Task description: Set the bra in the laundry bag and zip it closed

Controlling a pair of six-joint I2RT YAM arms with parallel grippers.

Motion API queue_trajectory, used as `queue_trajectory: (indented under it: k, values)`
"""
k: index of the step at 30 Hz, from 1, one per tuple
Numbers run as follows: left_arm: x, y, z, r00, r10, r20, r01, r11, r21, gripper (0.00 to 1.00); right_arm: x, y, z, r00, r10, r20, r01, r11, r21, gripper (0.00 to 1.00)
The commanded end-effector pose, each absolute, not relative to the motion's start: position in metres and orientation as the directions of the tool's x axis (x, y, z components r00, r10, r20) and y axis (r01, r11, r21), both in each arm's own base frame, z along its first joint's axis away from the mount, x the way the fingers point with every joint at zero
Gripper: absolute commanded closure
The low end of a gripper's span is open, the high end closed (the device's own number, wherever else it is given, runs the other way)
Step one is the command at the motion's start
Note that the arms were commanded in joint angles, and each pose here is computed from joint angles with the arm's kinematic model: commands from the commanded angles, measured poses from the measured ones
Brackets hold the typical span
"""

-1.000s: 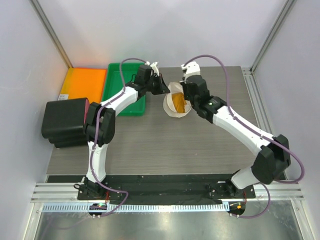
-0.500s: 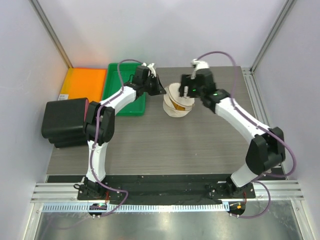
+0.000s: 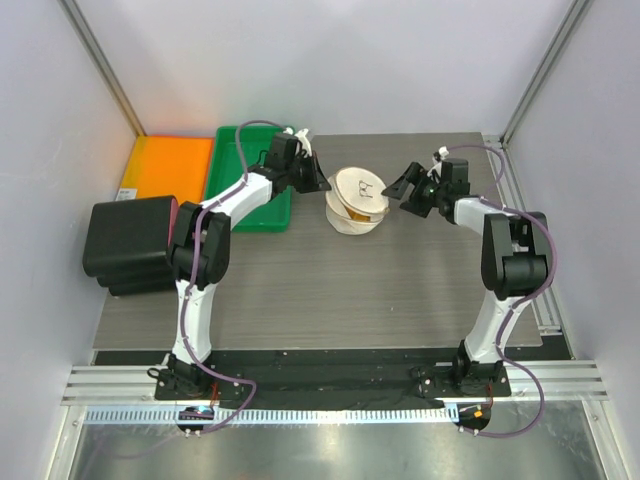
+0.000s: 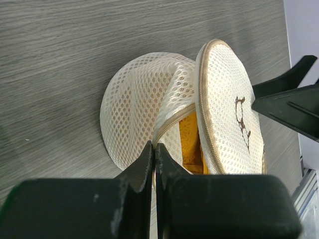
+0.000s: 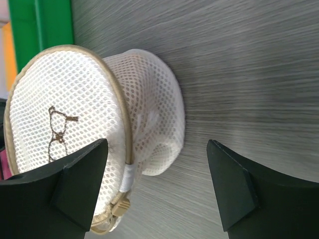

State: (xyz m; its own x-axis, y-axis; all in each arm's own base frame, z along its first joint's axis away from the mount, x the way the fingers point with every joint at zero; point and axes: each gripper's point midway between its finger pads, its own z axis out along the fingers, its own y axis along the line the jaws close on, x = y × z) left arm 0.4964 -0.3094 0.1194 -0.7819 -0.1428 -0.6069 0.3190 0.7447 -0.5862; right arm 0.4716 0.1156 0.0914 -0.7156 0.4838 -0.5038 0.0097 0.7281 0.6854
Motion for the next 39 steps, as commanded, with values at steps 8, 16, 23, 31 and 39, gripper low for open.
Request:
queue_trajectory:
  k: [8,16,23,31,39]
  values:
    - [0.503,-0.312,0.135,-0.757,-0.13,-0.641,0.368,0.726,-0.581,1.0,0.486,0.146,0.117,-0.7,0.523,-0.486,-0.142,0.565,0.813,0.2]
    - [0.501,-0.31,0.137,-0.75,-0.124,-0.65,0.374,0.73,-0.571,1.0,0.477,0.16,0.123,-0.718,0.541,-0.438,-0.167,0.478,0.862,0.32]
    - [0.5,-0.304,0.153,-0.705,-0.142,-0.695,0.392,0.739,-0.548,0.96,0.47,0.164,0.136,-0.705,0.564,-0.43,-0.181,0.443,0.878,0.59]
    - [0.501,-0.267,0.182,-0.56,-0.224,-0.798,0.328,0.825,-0.461,0.6,0.465,0.154,0.15,-0.621,0.666,-0.415,-0.151,0.418,0.896,0.86]
    - [0.455,-0.259,0.244,-0.302,-0.274,-0.913,0.487,0.779,-0.395,0.43,0.459,0.156,0.167,-0.432,0.802,-0.412,-0.11,0.407,0.907,0.92]
